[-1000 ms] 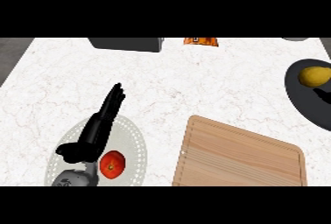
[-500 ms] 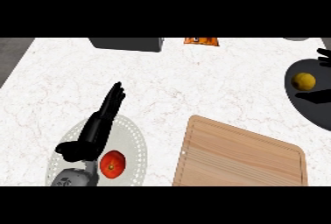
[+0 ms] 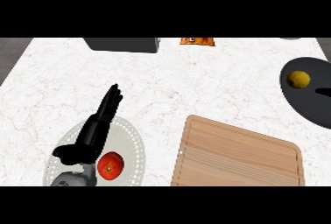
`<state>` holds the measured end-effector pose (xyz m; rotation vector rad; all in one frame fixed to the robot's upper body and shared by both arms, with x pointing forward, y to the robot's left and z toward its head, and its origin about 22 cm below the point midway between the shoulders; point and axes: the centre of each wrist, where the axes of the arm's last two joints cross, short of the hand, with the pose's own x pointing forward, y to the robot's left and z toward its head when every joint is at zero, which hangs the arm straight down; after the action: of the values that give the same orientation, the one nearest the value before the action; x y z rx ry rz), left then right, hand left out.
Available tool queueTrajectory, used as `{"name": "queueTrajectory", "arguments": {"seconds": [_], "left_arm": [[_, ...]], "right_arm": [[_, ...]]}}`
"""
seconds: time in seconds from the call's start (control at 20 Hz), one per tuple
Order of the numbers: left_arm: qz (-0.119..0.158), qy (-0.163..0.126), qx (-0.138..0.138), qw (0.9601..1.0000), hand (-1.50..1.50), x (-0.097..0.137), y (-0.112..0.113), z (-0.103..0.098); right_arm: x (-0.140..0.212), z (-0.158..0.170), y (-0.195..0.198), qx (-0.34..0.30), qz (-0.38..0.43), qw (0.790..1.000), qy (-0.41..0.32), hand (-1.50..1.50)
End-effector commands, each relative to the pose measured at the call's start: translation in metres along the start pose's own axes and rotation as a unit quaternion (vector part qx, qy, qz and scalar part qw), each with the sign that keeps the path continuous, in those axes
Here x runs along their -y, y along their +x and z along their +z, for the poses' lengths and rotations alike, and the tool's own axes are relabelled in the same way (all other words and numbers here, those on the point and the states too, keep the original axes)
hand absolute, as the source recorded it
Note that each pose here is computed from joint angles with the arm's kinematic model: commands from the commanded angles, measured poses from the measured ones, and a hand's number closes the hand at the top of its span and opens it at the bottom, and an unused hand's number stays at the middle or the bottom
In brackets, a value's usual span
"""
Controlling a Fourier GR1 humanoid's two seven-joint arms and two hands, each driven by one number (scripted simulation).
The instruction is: Pick the lemon from the cutting board and place it in the pan
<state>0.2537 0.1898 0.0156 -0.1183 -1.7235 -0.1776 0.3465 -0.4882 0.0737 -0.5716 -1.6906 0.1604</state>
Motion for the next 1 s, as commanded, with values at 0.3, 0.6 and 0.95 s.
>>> {"name": "queueTrajectory", "arguments": {"seconds": [0.3,0.6,0.95], "left_arm": [[0.007,0.009,-0.004,0.9999,0.00,0.011,-0.002,0.001],[0.001,0.016,-0.012,0.9998,0.00,0.000,-0.005,0.009],[-0.001,0.021,-0.009,0.9997,0.00,-0.005,-0.009,0.005]], "right_arm": [[0.075,0.045,-0.017,0.010,-0.139,0.986,0.088,-1.50],[0.079,0.070,-0.036,0.029,-0.144,0.983,0.112,-1.50],[0.103,0.089,-0.037,0.047,-0.119,0.984,0.121,-1.50]]}}
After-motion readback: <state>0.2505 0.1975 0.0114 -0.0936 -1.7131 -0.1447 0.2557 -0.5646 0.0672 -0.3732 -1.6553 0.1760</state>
